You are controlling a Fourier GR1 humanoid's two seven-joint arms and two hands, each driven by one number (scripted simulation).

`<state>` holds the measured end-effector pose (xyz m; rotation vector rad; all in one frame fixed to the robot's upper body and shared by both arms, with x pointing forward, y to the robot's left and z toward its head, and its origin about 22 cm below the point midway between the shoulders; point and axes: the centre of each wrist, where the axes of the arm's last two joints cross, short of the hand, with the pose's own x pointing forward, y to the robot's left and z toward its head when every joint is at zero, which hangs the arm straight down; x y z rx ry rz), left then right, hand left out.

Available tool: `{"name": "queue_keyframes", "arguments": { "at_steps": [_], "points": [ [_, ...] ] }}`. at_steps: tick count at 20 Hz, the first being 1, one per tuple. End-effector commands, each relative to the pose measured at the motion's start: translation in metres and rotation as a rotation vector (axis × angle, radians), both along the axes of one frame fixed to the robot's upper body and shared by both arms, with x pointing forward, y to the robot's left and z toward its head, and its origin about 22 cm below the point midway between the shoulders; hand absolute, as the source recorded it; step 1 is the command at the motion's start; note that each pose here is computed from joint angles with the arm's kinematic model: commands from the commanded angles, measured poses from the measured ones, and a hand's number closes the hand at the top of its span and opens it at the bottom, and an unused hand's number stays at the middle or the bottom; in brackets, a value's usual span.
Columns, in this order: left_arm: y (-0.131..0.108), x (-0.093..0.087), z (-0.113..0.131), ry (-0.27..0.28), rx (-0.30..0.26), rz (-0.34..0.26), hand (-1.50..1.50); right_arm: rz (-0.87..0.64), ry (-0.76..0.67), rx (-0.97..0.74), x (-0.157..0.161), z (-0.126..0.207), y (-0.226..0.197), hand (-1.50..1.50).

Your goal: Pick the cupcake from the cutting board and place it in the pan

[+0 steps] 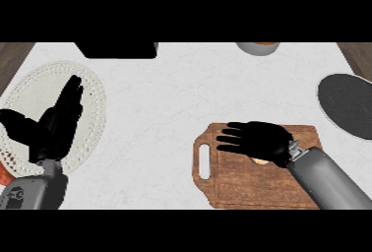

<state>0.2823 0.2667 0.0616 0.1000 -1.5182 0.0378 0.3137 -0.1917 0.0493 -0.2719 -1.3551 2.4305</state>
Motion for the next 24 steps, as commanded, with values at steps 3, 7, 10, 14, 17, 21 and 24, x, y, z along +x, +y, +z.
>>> {"name": "queue_keyframes", "arguments": {
  "at_steps": [3,7,10,14,17,21,24],
  "points": [
    [0.004,0.01,-0.008,-0.007,0.0,0.011,0.0,0.113,0.048,0.021,-0.012,-0.038,0.003,1.5],
    [0.007,-0.018,-0.007,0.008,-0.005,0.001,0.0,0.112,0.052,0.045,0.001,-0.047,0.008,1.5],
    [0.01,-0.005,-0.012,-0.006,-0.009,0.004,0.0,0.116,0.076,0.082,0.003,-0.039,0.016,1.5],
    [0.011,-0.006,-0.003,-0.011,0.009,0.005,0.0,0.105,0.095,0.105,0.017,-0.045,0.015,1.5],
    [0.006,-0.001,-0.002,0.019,-0.001,0.03,0.0,-0.056,0.092,0.172,0.004,-0.043,-0.007,1.5],
    [0.026,-0.01,-0.006,0.024,-0.01,0.074,0.0,-0.6,0.078,0.189,-0.009,-0.059,-0.082,1.5],
    [0.025,-0.014,-0.006,0.009,0.0,0.082,0.0,-0.802,-0.03,0.28,-0.019,-0.044,-0.099,1.5]
  ]
}}
